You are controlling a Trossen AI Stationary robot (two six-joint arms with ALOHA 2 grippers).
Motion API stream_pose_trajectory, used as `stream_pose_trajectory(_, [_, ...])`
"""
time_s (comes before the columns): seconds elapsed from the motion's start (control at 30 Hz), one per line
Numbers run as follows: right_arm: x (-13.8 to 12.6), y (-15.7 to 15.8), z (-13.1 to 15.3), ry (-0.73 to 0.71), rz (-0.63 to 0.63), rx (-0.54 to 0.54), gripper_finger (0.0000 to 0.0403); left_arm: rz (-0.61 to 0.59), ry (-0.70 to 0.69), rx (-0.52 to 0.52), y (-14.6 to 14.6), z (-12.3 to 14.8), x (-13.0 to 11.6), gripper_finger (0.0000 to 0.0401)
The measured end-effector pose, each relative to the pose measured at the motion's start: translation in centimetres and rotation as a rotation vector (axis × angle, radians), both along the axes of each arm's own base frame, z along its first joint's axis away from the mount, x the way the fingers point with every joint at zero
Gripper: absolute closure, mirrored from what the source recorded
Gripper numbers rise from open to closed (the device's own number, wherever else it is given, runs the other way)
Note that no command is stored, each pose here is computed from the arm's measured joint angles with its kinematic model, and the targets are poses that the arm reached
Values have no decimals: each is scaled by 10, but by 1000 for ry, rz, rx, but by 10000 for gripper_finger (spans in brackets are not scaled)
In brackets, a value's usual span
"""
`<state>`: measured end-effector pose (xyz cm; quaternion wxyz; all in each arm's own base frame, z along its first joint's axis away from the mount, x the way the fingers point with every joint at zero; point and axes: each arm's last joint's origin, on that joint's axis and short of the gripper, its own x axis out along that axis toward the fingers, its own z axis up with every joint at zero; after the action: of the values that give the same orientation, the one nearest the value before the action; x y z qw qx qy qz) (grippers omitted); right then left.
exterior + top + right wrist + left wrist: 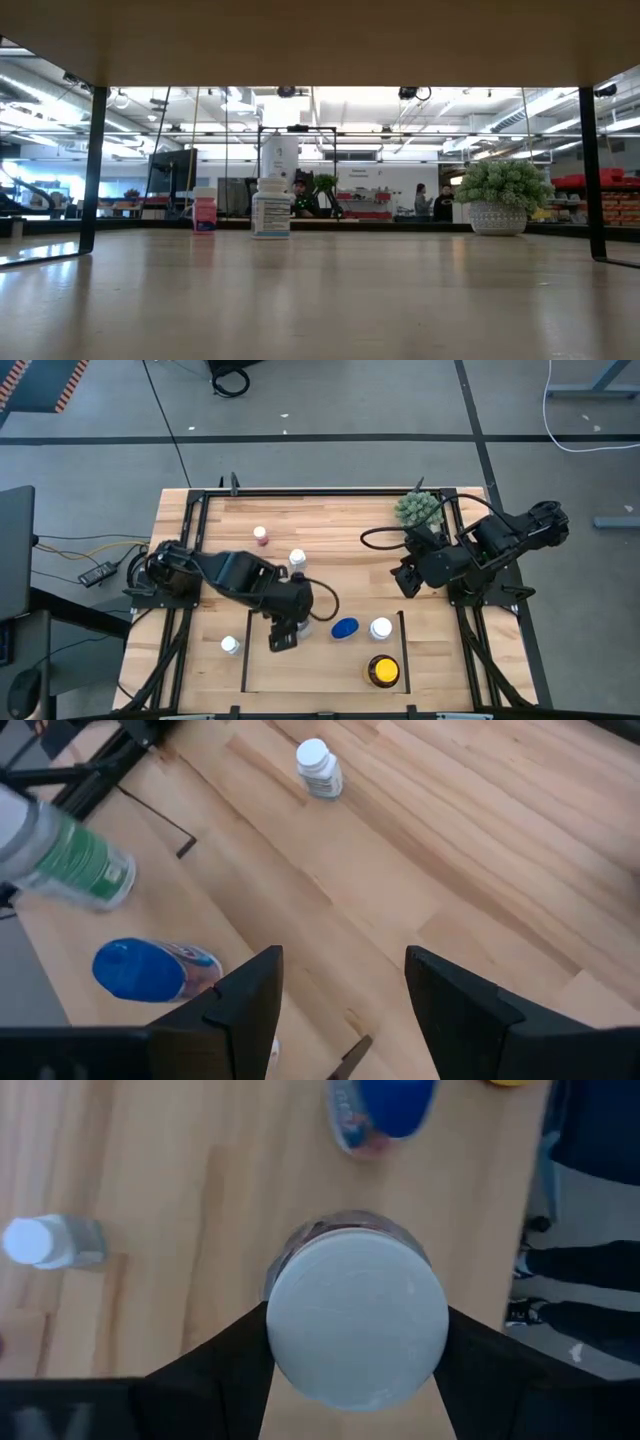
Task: Pick and place medicine bottles onto shelf by color
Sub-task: Put the green medicine bottle on the shelf
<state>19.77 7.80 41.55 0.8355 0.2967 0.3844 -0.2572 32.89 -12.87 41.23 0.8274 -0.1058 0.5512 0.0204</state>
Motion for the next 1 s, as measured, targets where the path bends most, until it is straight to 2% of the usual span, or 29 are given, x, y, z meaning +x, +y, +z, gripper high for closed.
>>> stream_pose_trajectory(0.2, [-1,2,0,-14,-24,17,185,-83,-129,-39,-37,6,-4,166])
stream_pose_trajectory(0.37, [-1,4,0,-16,-16,18,185,-147,-216,-39,-53,10,-5,167])
stream_pose_trajectory(0.57, [-1,4,0,-19,-24,23,185,-353,-280,37,-68,6,0,165])
stream_pose_trajectory(0.7, [-1,4,0,-23,-30,29,185,-451,-295,62,-68,3,5,164])
stream_pose_trajectory(1.0, [-1,8,2,-44,-8,38,185,-431,-324,63,-58,-4,26,165])
